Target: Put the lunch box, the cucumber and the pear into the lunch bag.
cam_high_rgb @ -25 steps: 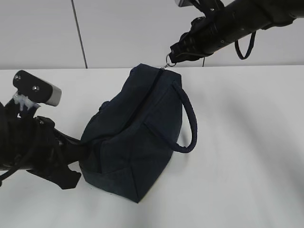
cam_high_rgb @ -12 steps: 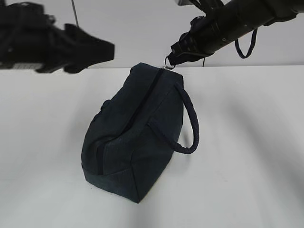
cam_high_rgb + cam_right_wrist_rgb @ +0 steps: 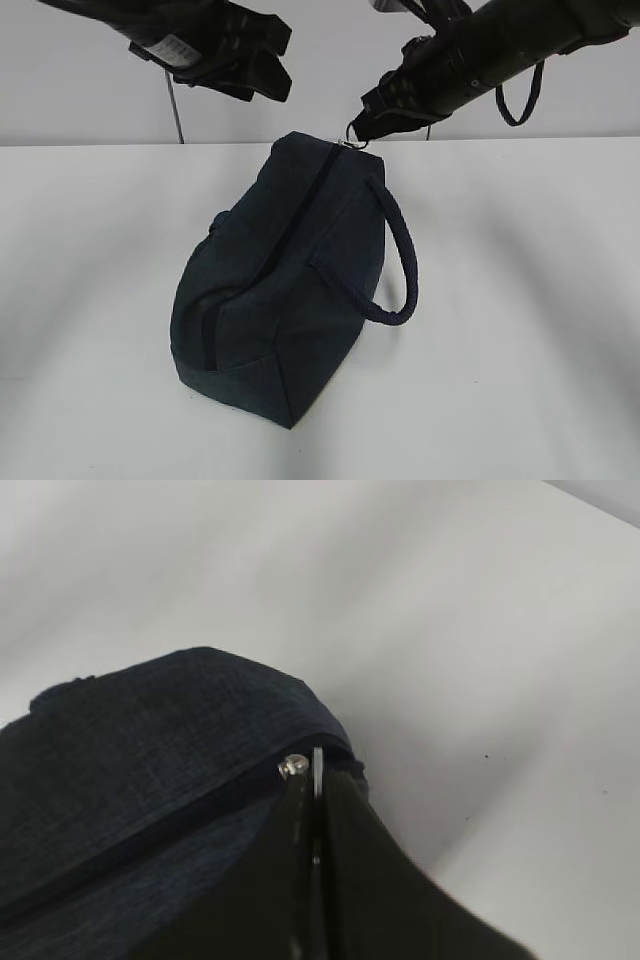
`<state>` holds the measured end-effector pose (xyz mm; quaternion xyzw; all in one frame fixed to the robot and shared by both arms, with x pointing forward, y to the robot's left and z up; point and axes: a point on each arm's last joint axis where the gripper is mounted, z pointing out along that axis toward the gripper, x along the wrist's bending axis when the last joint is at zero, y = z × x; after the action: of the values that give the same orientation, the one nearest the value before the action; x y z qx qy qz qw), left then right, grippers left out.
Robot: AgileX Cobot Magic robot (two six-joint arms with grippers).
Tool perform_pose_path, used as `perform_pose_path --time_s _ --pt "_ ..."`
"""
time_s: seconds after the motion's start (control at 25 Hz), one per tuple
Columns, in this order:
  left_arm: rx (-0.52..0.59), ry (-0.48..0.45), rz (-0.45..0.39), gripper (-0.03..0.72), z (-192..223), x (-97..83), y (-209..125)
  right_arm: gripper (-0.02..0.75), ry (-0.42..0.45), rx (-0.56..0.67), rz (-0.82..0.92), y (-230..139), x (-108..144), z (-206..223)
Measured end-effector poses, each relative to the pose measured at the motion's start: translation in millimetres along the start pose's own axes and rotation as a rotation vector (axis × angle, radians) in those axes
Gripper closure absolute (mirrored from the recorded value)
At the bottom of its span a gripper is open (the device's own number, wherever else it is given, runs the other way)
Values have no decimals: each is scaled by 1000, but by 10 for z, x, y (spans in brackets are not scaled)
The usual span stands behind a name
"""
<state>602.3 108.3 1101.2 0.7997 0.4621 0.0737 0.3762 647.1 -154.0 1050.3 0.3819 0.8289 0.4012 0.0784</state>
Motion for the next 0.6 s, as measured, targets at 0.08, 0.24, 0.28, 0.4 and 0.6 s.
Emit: perform_pose_path --time_s 0.08,0.24,0.28,0.4,0.6 --pt "36 -2 -16 391 67 23 -19 732 4 -5 6 4 3 0" --pt "100 -19 -48 391 261 67 -99 732 7 -8 11 8 6 0" --pt "107 -21 -52 391 289 74 -110 732 7 -9 12 8 7 0" --pt "121 -28 -61 391 325 78 -127 732 10 -12 16 11 9 0" --pt "150 -48 -87 407 434 93 -170 732 17 -20 27 19 15 -1"
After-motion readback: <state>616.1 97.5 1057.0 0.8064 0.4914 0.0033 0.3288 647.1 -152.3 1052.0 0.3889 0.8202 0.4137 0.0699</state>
